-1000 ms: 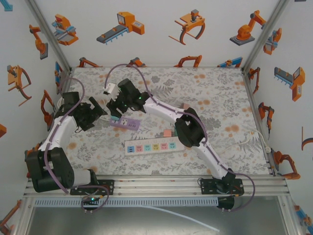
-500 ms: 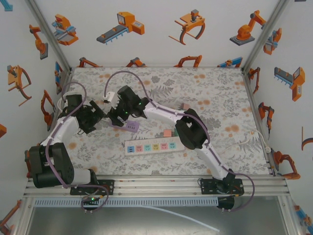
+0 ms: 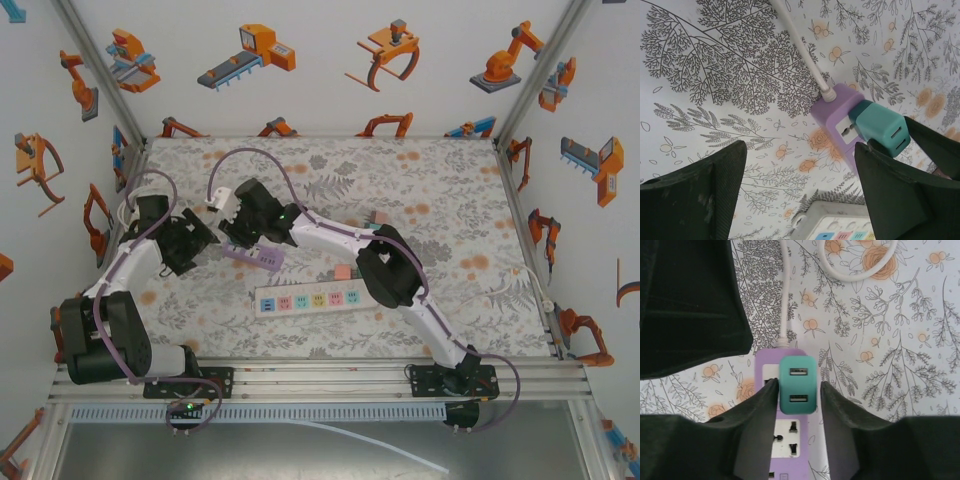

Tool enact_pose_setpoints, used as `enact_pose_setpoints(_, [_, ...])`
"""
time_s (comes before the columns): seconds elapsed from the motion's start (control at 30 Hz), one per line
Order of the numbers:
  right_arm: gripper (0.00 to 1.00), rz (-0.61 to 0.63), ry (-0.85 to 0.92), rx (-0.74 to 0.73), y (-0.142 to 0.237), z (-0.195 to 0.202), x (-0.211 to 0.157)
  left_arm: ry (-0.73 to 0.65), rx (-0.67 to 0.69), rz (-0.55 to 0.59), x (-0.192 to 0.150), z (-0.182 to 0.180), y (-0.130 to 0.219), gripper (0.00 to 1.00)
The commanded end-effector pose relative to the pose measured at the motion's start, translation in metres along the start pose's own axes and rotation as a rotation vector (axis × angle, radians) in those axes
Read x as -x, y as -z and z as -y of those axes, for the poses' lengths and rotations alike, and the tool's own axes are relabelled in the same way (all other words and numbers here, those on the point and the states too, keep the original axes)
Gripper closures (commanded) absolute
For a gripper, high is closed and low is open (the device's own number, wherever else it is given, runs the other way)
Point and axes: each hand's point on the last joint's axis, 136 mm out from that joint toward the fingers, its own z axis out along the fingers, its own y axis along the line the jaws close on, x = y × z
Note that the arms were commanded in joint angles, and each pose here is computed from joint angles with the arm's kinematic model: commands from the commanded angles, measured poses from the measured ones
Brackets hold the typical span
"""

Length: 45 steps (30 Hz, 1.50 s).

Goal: Pull the plug off the socket

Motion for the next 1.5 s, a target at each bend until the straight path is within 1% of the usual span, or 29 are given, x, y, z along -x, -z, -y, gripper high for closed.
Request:
enact_pose_setpoints(0.0, [0.68, 0.018, 0.016, -0.001, -0.003, -0.001, 0.008, -0.004, -0.027, -0.045, -0.009, 0.007, -0.008, 0.22])
enact_pose_setpoints(0.07, [0.73, 0.023, 0.019, 0.011, -0.002, -0.003, 0.01, -0.012, -0.027, -0.062, -0.012, 0.009, -0.013, 0.22])
enact_pose_setpoints(0.17, [0.75, 0.032, 0.022, 0.025, 0.003, -0.007, 0.014, -0.018, -0.024, -0.077, -0.017, 0.011, -0.021, 0.23])
enact_pose_setpoints(0.27, [0.76, 0.045, 0.024, 0.029, 0.008, -0.008, 0.019, -0.01, -0.011, -0.096, -0.022, 0.01, -0.029, 0.24])
enact_pose_setpoints(0.37, [0.76, 0.053, 0.025, 0.031, 0.013, -0.009, 0.023, 0.01, 0.03, -0.077, -0.021, 0.002, -0.033, 0.26])
enact_pose_setpoints(0.6, [0.76, 0.107, 0.004, 0.053, 0.021, -0.013, 0.037, -0.016, 0.053, -0.105, -0.029, -0.002, -0.044, 0.29])
enact_pose_setpoints(0.73, [0.77, 0.135, -0.01, 0.055, 0.027, -0.013, 0.047, -0.014, 0.1, -0.118, -0.035, -0.011, -0.05, 0.29])
enact_pose_setpoints(0.83, [0.78, 0.15, -0.015, 0.05, 0.032, -0.012, 0.054, -0.005, 0.155, -0.127, -0.038, -0.022, -0.053, 0.32])
enact_pose_setpoints(0.93, [0.78, 0.163, -0.016, 0.037, 0.036, -0.01, 0.061, -0.001, 0.18, -0.127, -0.04, -0.028, -0.053, 0.37])
enact_pose_setpoints(0.97, [0.78, 0.167, -0.017, 0.033, 0.038, -0.009, 0.062, 0.001, 0.182, -0.126, -0.04, -0.029, -0.053, 0.4])
enact_pose_setpoints(1.0, [0.78, 0.17, -0.016, 0.028, 0.039, -0.009, 0.064, 0.0, 0.181, -0.125, -0.04, -0.029, -0.053, 0.41])
enact_pose_setpoints(1.33, [0.79, 0.207, -0.013, 0.001, 0.05, -0.005, 0.075, 0.001, 0.187, -0.12, -0.039, -0.03, -0.052, 0.42])
enact_pose_setpoints(1.47, [0.79, 0.226, -0.014, -0.019, 0.06, -0.003, 0.081, -0.003, 0.154, -0.11, -0.036, -0.021, -0.046, 0.41])
